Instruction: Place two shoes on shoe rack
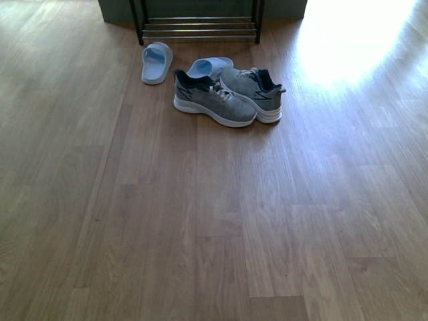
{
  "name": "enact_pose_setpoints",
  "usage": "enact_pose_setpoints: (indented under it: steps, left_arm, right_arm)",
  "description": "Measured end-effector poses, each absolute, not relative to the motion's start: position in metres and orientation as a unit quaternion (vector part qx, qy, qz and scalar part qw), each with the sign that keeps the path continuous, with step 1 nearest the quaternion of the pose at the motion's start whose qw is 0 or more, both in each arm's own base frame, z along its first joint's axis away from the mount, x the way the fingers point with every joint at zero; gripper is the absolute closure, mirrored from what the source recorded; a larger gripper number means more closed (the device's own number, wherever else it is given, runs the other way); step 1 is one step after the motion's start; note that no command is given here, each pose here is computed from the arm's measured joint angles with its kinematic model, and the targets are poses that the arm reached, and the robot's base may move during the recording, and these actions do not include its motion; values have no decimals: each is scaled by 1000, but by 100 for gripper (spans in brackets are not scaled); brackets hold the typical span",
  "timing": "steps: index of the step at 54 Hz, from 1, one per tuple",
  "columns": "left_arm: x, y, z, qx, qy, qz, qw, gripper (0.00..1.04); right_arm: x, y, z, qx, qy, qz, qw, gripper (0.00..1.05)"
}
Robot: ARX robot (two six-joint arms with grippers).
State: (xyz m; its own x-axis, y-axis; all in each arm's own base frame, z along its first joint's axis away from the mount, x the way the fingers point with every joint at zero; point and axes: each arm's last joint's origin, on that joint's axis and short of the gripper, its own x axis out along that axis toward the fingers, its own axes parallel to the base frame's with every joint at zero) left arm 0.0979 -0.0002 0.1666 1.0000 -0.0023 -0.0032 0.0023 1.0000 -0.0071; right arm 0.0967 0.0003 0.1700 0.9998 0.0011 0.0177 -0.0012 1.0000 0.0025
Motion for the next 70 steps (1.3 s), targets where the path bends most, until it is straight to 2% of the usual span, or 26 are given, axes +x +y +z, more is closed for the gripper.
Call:
enact_pose_setpoints:
  steps: [70]
  left_arm:
    - [98,0,167,-4,2,-1,1000,9]
  right_arm:
    - [97,0,170,1,-9,1,1000,9]
